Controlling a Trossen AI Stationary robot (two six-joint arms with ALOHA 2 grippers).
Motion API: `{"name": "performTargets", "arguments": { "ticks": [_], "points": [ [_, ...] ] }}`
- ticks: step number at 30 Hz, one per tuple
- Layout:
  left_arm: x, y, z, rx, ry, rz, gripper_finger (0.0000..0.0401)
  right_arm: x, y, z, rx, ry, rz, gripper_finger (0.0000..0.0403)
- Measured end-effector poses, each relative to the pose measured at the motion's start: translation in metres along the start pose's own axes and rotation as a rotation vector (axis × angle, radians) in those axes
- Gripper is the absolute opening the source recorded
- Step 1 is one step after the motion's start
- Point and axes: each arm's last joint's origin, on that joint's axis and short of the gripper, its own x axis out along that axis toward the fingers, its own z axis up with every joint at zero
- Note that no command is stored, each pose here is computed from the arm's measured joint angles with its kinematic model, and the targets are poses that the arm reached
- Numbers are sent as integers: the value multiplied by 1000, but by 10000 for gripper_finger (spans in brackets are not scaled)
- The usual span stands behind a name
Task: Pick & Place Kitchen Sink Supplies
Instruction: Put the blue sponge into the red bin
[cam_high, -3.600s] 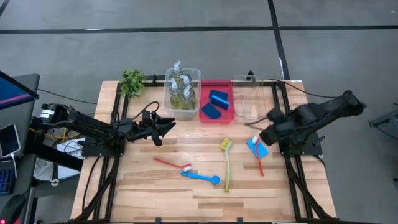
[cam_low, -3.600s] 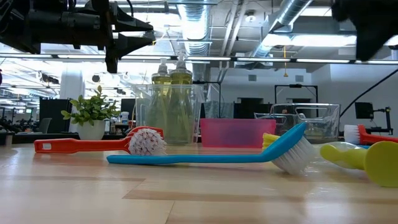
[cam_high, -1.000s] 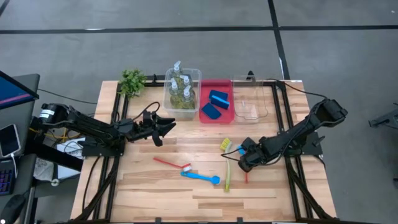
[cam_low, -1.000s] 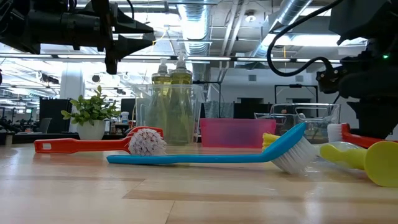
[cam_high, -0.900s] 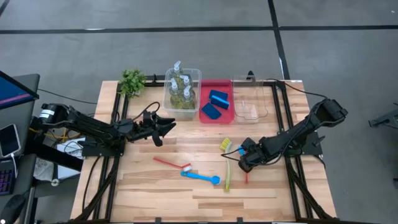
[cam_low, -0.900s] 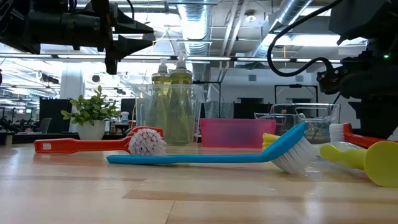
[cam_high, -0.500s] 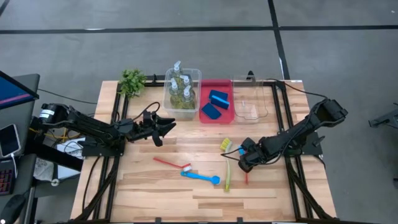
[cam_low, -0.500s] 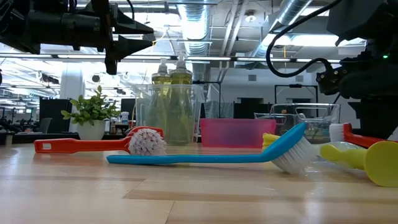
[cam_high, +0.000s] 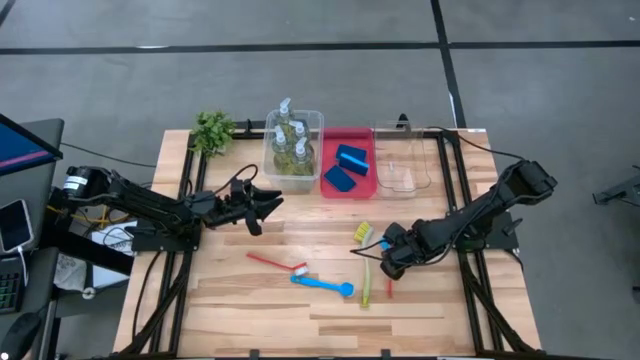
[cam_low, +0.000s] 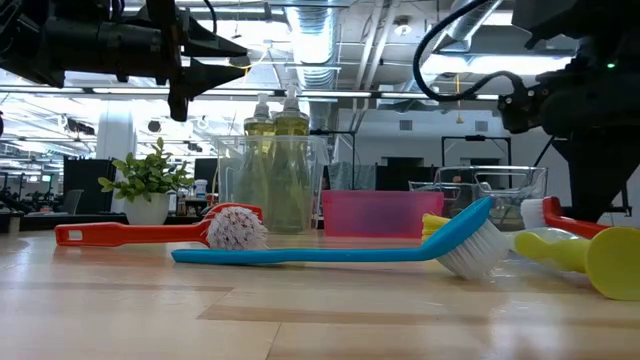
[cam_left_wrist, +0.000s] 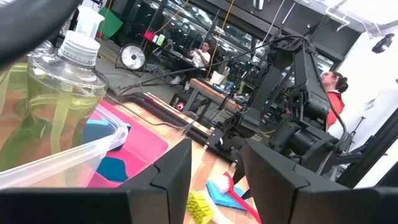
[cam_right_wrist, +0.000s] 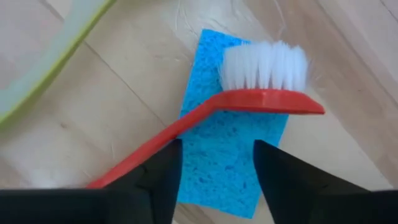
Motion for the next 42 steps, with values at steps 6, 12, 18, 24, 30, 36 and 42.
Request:
{"name": "performTargets", "arguments": {
  "ticks": [6, 12, 18, 24, 30, 36, 42],
  "points": [
    [0, 0, -1, 2, 5, 2, 144, 3, 0, -1, -25, 12, -28, 237],
    [0, 0, 0, 3, 4, 3, 144, 18, 5, -2, -62, 40, -81, 244],
    [0, 0, 0, 3, 5, 2, 144, 36, 9, -5, -92, 82, -135, 244],
    [0, 0, 0, 3, 4, 3, 144, 41, 9, -7, -86, 117, -152, 200],
    [0, 0, -1, 3, 5, 2, 144, 31, 8, -6, -75, 130, -103, 72],
    [0, 0, -1, 4, 8, 3, 144, 12, 0, -5, -27, 116, -50, 14],
    [0, 0, -1, 5, 10, 4, 144, -14, -6, 0, 6, 100, -46, 5]
  ]
}}
